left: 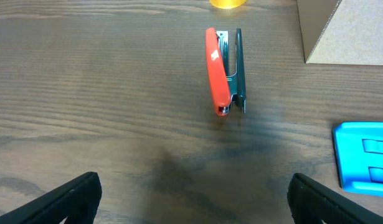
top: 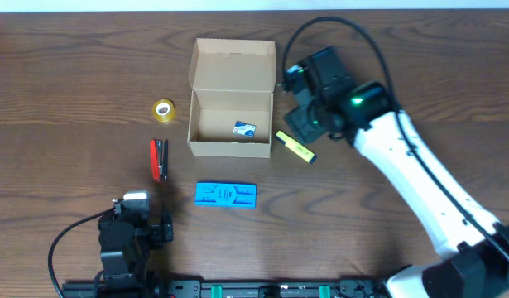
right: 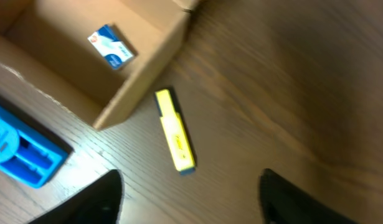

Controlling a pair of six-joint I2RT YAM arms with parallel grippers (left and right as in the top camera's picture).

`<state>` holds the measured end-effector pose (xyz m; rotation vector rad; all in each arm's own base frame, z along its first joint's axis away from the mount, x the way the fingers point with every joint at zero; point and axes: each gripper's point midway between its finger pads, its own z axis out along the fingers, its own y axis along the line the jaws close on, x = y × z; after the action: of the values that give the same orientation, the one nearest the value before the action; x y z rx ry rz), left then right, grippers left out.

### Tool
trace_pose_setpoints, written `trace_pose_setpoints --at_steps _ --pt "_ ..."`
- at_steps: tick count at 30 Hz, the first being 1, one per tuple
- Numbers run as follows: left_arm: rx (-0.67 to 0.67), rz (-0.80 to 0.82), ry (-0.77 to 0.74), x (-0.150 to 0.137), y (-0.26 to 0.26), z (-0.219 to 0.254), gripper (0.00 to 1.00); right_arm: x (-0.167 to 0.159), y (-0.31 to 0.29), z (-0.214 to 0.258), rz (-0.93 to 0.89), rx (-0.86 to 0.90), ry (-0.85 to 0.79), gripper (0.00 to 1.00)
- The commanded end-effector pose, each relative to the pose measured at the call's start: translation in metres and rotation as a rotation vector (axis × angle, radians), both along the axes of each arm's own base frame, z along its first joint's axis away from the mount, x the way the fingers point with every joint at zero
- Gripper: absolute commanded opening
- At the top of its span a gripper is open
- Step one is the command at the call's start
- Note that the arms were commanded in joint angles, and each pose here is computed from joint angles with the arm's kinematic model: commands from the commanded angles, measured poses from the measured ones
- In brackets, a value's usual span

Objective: Pack container

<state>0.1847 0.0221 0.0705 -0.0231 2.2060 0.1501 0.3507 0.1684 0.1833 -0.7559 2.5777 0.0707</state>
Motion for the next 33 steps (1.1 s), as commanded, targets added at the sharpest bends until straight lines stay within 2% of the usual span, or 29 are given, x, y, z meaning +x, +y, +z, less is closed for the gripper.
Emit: trace_pose_setpoints --at_steps 1,8,17,25,28,33 --pt "0.000 0.003 0.012 -0.001 0.000 -0.006 0.95 -0.009 -0.015 -0.020 -0.012 0.026 0.072 0.77" --pt "0.000 0.003 0.012 -0.001 0.000 -0.006 0.95 -0.033 -0.021 -0.090 0.067 0.052 0.168 0.86" --pt "0.000 0.003 0.012 -0.001 0.000 -0.006 0.95 -0.035 -0.021 -0.136 0.072 0.046 0.177 0.84" --pt "0.000 0.003 0.012 -0.001 0.000 -0.006 0.95 -0.036 -0.021 -0.181 0.073 0.013 0.266 0.82" --pt "0.000 0.003 0.012 -0.001 0.000 -0.006 0.95 -0.038 -0.022 -0.196 0.072 0.003 0.298 0.74" --pt "0.000 0.003 0.012 -0.001 0.000 -0.006 0.95 -0.039 -0.023 -0.200 0.071 -0.001 0.306 0.47"
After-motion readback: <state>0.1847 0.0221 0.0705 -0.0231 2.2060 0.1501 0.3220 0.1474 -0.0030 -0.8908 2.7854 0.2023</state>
